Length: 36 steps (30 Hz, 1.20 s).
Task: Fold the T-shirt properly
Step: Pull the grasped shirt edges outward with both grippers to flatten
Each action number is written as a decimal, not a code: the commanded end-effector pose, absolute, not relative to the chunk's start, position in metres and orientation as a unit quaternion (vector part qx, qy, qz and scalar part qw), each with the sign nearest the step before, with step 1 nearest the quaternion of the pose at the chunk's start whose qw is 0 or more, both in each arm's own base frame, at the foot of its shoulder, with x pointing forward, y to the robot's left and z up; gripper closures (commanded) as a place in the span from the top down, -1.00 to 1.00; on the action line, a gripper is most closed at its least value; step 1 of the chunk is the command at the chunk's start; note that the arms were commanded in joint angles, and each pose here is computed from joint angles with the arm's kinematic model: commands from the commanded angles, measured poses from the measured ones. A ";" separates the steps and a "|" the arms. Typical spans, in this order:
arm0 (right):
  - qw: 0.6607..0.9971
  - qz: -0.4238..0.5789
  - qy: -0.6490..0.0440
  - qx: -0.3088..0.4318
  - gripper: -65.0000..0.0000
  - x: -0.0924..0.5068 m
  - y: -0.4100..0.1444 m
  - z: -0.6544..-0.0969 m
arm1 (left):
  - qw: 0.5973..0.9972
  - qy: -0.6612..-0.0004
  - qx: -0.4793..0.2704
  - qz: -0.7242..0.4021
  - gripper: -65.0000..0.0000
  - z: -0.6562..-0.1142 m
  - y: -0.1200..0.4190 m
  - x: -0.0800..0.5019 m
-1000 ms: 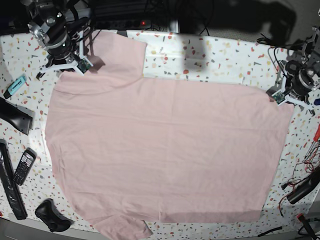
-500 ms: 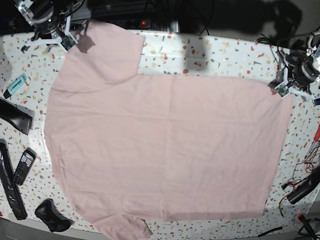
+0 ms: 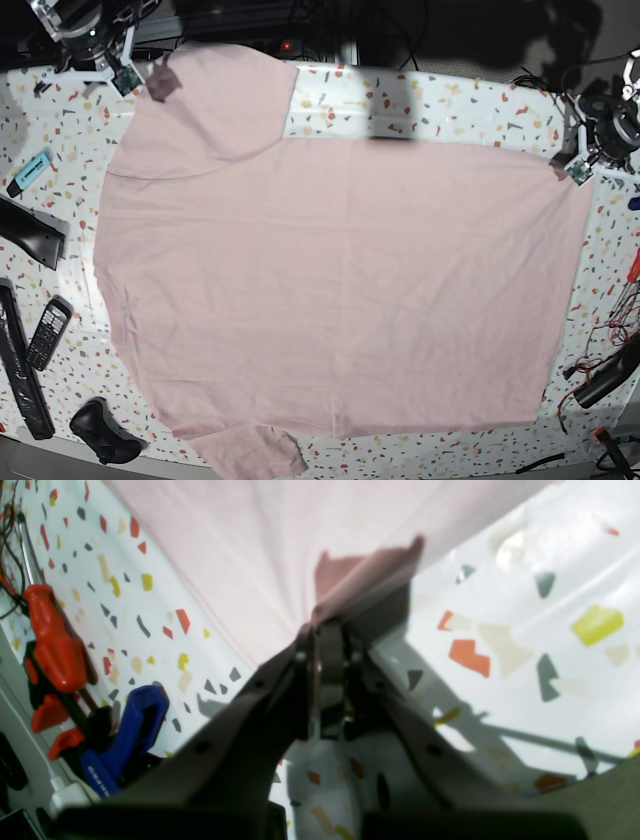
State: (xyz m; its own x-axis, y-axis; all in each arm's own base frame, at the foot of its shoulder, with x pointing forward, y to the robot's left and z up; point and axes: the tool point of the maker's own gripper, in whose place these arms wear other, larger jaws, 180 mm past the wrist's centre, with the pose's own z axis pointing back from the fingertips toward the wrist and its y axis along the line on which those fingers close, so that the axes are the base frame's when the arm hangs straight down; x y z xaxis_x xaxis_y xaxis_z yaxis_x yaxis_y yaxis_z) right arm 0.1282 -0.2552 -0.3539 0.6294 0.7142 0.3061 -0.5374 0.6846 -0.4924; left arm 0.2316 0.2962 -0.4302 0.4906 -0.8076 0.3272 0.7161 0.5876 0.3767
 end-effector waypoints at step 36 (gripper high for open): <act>0.864 0.419 -0.246 -0.133 -1.00 0.156 -0.201 -0.398 | 0.862 -0.219 0.114 -0.442 -1.00 -0.430 0.305 0.230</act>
